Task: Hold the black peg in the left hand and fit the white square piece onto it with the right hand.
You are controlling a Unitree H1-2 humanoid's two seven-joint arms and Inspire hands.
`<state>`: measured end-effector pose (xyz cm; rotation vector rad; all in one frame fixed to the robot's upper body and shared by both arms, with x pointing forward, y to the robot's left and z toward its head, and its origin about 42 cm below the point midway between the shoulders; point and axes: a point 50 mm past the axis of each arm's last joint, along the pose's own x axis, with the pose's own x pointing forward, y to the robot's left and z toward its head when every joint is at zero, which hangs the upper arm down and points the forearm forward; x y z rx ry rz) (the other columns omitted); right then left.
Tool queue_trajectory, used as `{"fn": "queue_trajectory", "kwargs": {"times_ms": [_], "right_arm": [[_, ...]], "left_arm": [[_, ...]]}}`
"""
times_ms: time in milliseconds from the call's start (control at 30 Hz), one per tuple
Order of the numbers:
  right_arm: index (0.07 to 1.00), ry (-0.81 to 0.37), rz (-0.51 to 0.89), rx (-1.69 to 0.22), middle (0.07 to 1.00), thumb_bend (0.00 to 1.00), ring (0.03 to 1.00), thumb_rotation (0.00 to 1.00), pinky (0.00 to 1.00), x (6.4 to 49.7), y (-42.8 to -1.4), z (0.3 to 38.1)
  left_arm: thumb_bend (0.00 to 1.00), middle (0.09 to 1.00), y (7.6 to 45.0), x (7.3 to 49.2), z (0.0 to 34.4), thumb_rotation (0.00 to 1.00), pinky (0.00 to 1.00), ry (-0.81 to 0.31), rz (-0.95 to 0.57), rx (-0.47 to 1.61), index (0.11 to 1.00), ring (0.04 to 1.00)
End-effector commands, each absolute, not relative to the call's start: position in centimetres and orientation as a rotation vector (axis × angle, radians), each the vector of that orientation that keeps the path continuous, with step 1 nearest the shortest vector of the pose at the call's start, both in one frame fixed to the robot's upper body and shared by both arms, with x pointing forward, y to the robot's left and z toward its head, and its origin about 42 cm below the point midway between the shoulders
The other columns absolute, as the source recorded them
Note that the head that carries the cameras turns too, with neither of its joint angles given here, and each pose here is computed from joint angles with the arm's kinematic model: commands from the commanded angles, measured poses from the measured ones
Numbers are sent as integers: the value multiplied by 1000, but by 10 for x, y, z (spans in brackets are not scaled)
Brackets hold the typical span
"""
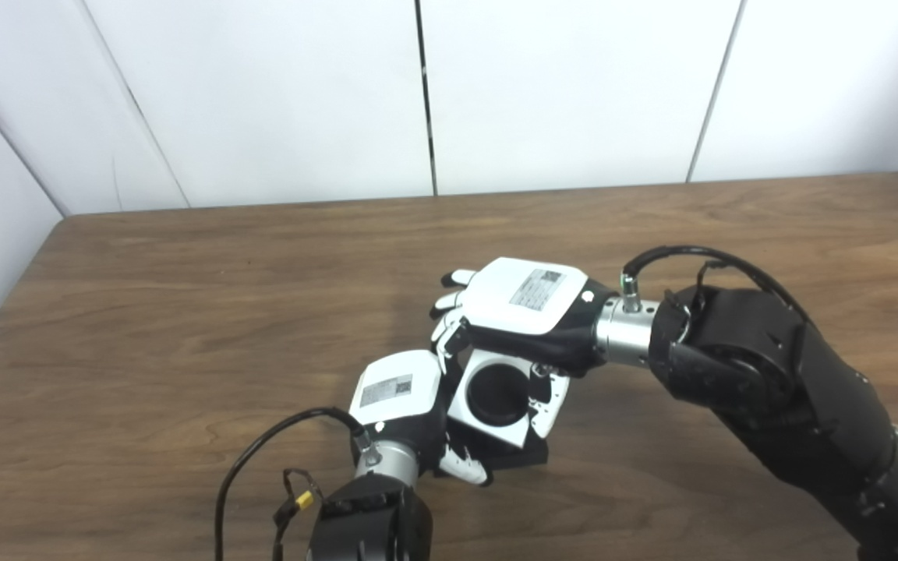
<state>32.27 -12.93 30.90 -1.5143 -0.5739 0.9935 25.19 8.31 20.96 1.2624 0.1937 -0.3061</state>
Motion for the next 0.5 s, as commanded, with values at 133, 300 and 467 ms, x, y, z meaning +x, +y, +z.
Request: {"fn": "queue_trajectory", "kwargs": {"times_ms": [133, 300, 467], "right_arm": [[484, -619, 1049, -1532, 773, 524, 892, 134, 1000, 329, -117, 318], [483, -587, 1048, -1547, 776, 524, 899, 135, 1000, 340, -125, 315], [487, -542, 1039, -1518, 778, 525, 888, 143, 1000, 350, -137, 310]], "left_arm": [[745, 858, 23, 243, 205, 79, 935, 242, -418, 1172, 699, 909], [546, 838, 20, 242, 206, 64, 975, 253, -417, 1159, 503, 929], [524, 835, 20, 241, 207, 59, 981, 249, -402, 1128, 487, 930]]}}
